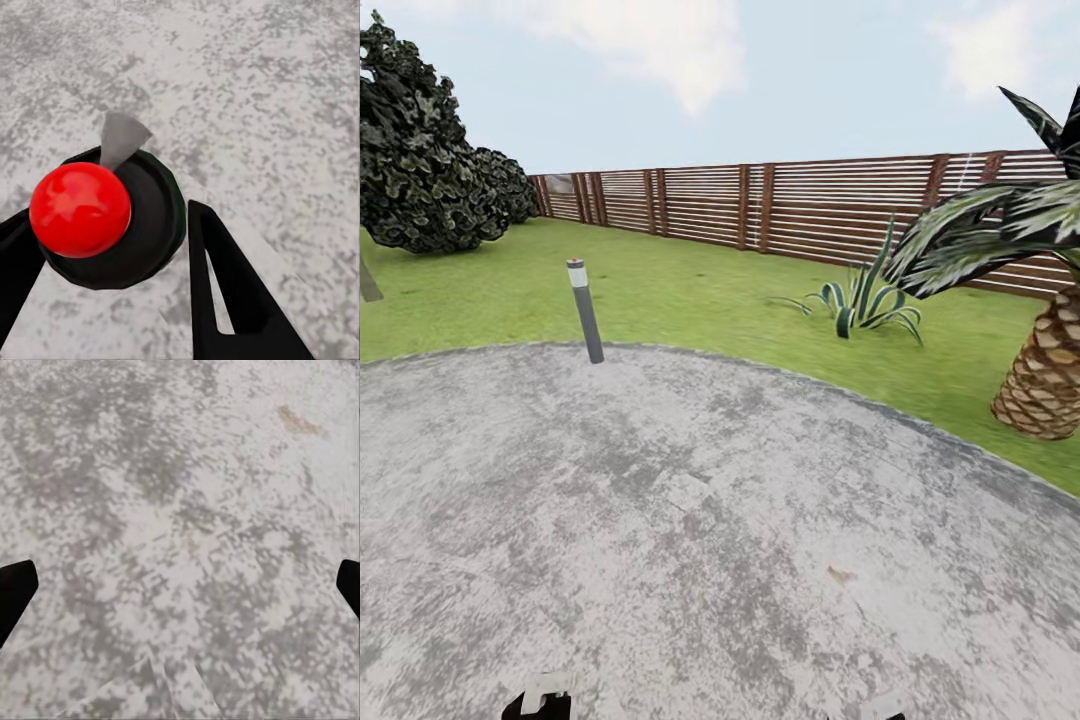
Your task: In the garden, pick up the pesticide atomizer on the floor and spray pesticide onto both trees until each tree trunk is fully covered.
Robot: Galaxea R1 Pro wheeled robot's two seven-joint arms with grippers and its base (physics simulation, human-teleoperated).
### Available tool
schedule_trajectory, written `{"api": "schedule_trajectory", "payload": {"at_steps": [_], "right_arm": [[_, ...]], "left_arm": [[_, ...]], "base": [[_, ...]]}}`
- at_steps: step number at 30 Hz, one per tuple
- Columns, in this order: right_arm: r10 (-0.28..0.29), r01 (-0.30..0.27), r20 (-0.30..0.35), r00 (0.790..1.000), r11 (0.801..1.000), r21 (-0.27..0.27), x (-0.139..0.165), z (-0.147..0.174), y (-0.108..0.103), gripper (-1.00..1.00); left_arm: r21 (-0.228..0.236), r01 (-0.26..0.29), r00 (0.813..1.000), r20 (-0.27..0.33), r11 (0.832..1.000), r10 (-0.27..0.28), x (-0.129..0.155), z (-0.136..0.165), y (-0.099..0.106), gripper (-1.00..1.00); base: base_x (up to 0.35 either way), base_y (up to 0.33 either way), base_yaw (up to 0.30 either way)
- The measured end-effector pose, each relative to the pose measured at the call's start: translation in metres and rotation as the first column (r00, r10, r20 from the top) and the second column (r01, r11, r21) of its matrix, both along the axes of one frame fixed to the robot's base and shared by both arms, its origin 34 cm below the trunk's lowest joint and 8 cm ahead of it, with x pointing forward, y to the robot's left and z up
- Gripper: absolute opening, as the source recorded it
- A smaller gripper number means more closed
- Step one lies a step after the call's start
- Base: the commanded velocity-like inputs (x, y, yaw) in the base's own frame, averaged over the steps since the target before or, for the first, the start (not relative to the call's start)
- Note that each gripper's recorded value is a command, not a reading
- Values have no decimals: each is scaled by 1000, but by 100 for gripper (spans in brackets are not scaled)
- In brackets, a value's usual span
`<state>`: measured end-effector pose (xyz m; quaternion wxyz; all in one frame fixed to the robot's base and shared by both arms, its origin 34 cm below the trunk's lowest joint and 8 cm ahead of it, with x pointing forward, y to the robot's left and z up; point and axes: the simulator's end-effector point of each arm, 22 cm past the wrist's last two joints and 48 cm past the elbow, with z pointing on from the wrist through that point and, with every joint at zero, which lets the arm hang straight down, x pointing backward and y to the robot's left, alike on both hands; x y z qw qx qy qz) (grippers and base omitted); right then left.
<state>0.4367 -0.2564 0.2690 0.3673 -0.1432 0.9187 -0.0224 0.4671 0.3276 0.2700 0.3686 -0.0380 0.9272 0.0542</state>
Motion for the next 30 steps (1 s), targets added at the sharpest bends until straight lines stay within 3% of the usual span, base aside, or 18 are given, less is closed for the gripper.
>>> {"api": "schedule_trajectory", "payload": {"at_steps": [30], "right_arm": [[-4, 4, -7, 1000, 1000, 2, -2, -2, 0, 100]], "left_arm": [[-3, -9, 1000, -8, 1000, 9, -3, -3, 1, -100]], "base": [[324, 128, 278]]}}
